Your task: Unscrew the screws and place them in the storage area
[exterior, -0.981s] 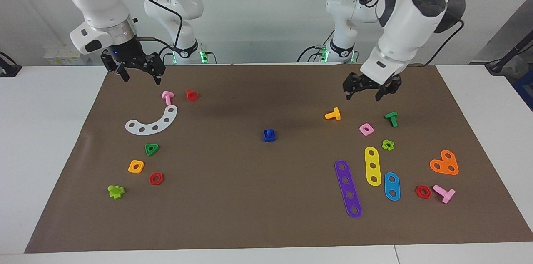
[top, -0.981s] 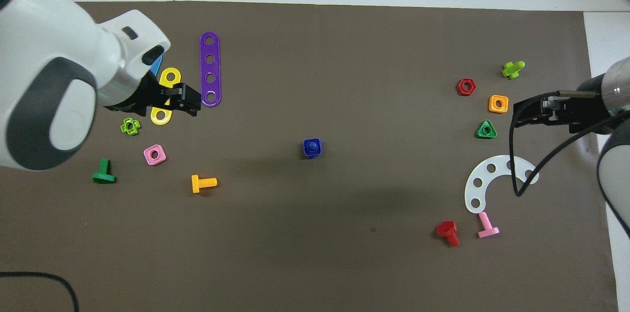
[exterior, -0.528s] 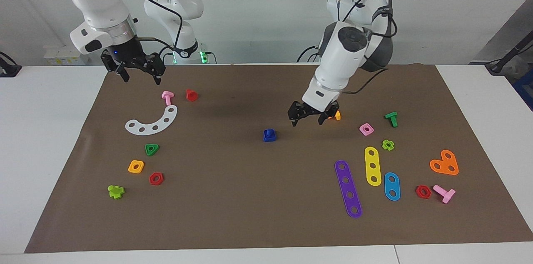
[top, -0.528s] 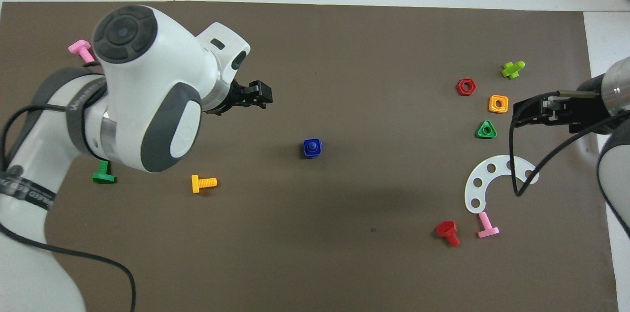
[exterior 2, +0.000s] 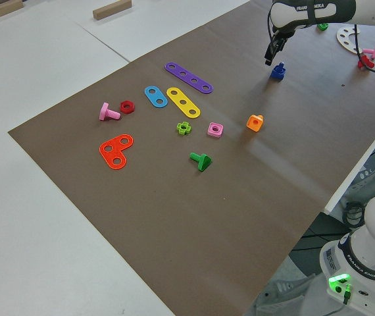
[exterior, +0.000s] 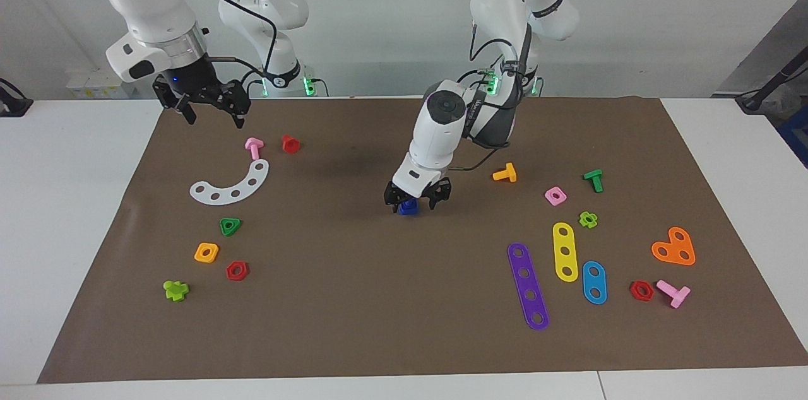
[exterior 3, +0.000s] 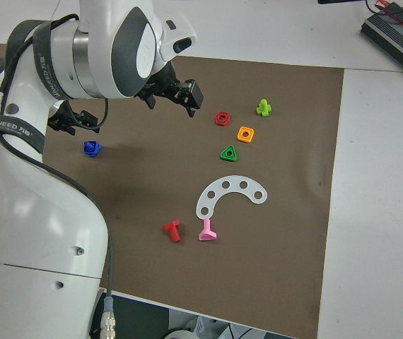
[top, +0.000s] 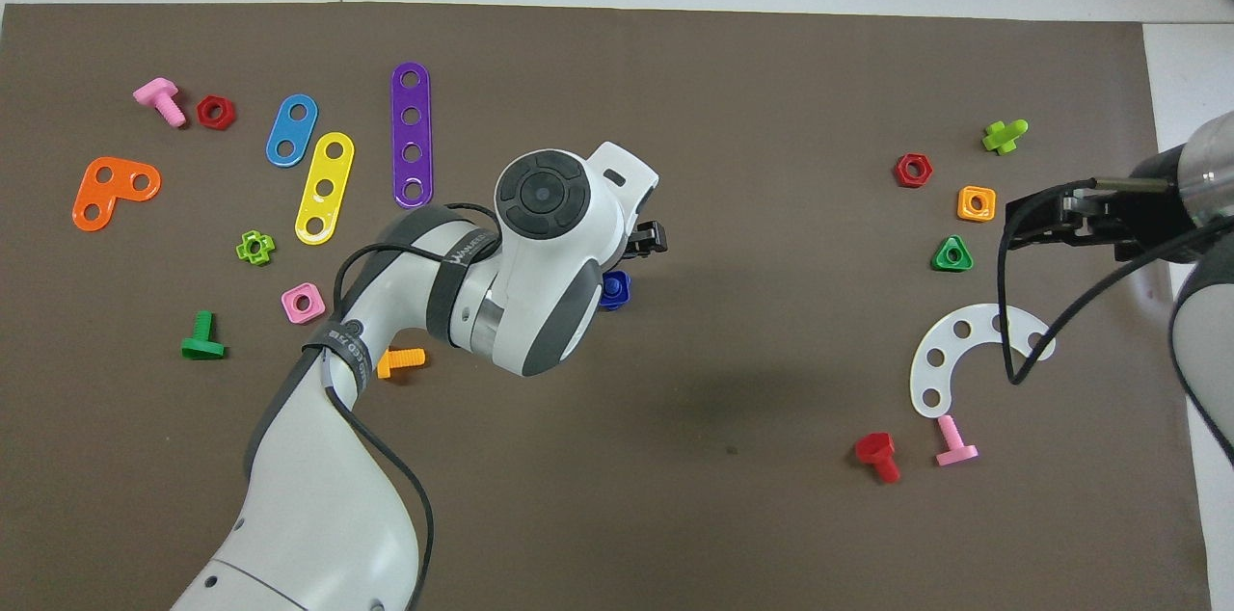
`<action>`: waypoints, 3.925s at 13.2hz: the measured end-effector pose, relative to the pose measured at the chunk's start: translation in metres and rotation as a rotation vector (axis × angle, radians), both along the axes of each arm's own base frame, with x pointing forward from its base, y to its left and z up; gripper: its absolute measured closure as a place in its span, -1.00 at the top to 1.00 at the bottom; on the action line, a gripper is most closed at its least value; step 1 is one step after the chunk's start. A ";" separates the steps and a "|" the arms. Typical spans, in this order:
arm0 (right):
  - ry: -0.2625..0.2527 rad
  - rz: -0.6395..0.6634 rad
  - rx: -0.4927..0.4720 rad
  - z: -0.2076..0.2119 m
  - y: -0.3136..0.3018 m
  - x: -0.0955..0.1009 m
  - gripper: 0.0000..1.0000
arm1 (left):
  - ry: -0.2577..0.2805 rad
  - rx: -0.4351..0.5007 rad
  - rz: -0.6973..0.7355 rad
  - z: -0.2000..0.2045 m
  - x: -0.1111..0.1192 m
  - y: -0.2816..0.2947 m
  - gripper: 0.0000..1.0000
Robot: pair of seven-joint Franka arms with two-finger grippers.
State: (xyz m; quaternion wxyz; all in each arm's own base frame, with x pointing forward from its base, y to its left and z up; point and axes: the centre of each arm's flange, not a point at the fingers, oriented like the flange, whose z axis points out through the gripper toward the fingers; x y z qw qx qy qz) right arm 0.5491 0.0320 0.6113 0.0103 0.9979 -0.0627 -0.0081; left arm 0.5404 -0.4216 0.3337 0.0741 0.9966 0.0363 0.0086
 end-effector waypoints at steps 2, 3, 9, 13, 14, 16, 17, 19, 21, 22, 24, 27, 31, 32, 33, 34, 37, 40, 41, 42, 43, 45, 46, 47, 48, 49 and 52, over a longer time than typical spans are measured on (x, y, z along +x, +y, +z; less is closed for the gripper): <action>0.000 0.000 0.000 0.000 0.000 0.000 1.00 | 0.001 0.007 -0.012 -0.015 -0.011 -0.003 1.00; 0.000 0.000 0.000 0.000 0.000 0.000 1.00 | 0.003 0.012 -0.026 -0.023 -0.017 -0.005 0.98; 0.000 0.000 0.000 0.000 0.000 0.000 1.00 | -0.004 0.023 -0.097 -0.032 -0.026 -0.004 0.44; 0.000 0.000 0.000 0.000 0.000 0.000 1.00 | 0.001 0.034 -0.112 -0.029 -0.026 -0.003 0.13; 0.000 0.000 0.000 0.000 0.000 0.000 1.00 | 0.004 0.034 -0.112 -0.025 -0.025 -0.003 -0.07; 0.000 0.000 0.000 0.000 0.000 0.000 1.00 | 0.019 0.040 -0.113 -0.014 -0.022 -0.003 -0.07; 0.000 0.000 0.000 0.000 0.000 0.000 1.00 | 0.025 0.042 -0.113 -0.006 -0.019 -0.004 -0.07; 0.000 0.000 0.000 0.000 0.000 0.000 1.00 | 0.051 0.046 -0.108 0.012 -0.012 -0.003 -0.07; 0.000 0.000 0.000 0.000 0.000 0.000 1.00 | 0.106 0.053 -0.079 0.034 0.006 0.012 -0.07; 0.000 0.000 0.000 0.000 0.000 0.000 1.00 | 0.121 0.048 -0.053 0.047 0.021 0.026 -0.07; 0.000 -0.001 0.000 0.000 -0.001 0.000 1.00 | 0.132 0.037 0.011 0.066 0.051 0.066 -0.07; 0.001 -0.009 0.000 0.000 -0.005 0.000 1.00 | 0.149 0.022 -0.011 0.081 0.087 0.143 -0.07; -0.009 -0.003 0.001 0.000 -0.002 0.001 0.89 | 0.202 0.014 -0.131 0.067 0.095 0.217 -0.07; -0.019 0.006 0.001 0.000 0.003 0.002 0.89 | 0.212 0.014 -0.146 0.052 0.090 0.229 -0.07; -0.031 0.018 0.003 -0.003 0.010 0.004 0.87 | 0.215 0.020 -0.151 0.034 0.083 0.238 -0.07; -0.045 0.032 0.004 -0.007 0.019 0.005 0.86 | 0.218 0.030 -0.154 0.017 0.074 0.244 -0.07; -0.078 0.015 0.013 -0.030 0.067 0.011 0.82 | 0.249 0.082 -0.177 -0.015 0.050 0.254 -0.07; -0.100 -0.025 0.029 -0.066 0.131 0.021 0.83 | 0.243 0.124 -0.188 -0.032 0.040 0.264 -0.07; -0.106 -0.038 0.036 -0.082 0.155 0.025 0.83 | 0.232 0.124 -0.187 -0.034 0.040 0.265 -0.07; -0.114 -0.050 0.044 -0.098 0.177 0.028 0.83 | 0.224 0.124 -0.186 -0.034 0.041 0.265 0.07; -0.122 -0.055 0.052 -0.114 0.198 0.031 0.83 | 0.215 0.123 -0.186 -0.033 0.042 0.265 0.32; -0.137 -0.068 0.069 -0.143 0.236 0.033 0.83 | 0.206 0.121 -0.182 -0.028 0.043 0.268 0.80; -0.142 -0.070 0.073 -0.154 0.251 0.034 0.83 | 0.200 0.120 -0.179 -0.024 0.044 0.269 1.00; -0.148 -0.069 0.079 -0.164 0.265 0.033 0.83 | 0.196 0.118 -0.176 -0.017 0.048 0.270 1.00; -0.152 -0.071 0.087 -0.175 0.279 0.032 0.82 | 0.201 0.115 -0.173 -0.005 0.053 0.272 1.00; -0.156 -0.074 0.092 -0.185 0.293 0.029 0.80 | 0.210 0.111 -0.164 0.014 0.061 0.279 1.00; -0.158 -0.046 0.082 -0.215 0.324 0.023 0.79 | 0.244 0.100 -0.162 0.079 0.081 0.332 1.00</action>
